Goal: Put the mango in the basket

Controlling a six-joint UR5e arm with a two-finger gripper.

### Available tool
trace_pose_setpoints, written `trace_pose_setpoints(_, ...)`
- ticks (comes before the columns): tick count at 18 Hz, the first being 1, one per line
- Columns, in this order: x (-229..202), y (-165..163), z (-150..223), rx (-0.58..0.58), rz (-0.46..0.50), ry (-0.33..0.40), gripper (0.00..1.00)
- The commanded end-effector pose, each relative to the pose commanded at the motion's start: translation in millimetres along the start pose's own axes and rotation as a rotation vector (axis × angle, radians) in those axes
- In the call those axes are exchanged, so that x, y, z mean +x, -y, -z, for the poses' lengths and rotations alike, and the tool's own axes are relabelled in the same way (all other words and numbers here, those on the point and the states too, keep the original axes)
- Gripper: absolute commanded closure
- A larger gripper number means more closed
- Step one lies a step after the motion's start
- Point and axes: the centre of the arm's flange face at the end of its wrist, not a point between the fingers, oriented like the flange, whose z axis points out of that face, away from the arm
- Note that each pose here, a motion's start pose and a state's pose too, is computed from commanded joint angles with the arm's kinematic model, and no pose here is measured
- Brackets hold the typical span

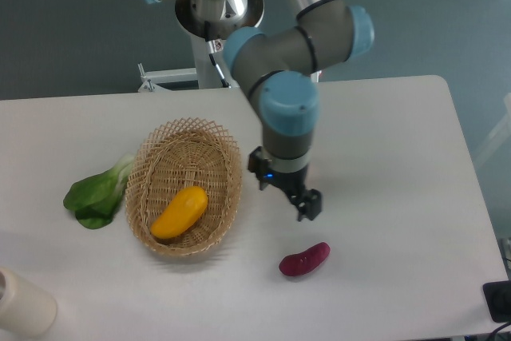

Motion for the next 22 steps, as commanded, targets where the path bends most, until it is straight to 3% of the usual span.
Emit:
trace_pose_setpoints(4,-30.9,-31.6,1.4,-0.022,0.052,0.019,0.0)
trace_pose_setpoints(10,-48.5,-65.2,-2.2,-0.028,0.027,0.02,0.0)
trace_pose_setpoints(18,-58.8,-79.6,-2.6,-0.032,0.04,0.024,0.0)
trace_pose_setpoints(22,-65.8,-101.1,-3.9,-0.051,-0.048,0.016,0.0)
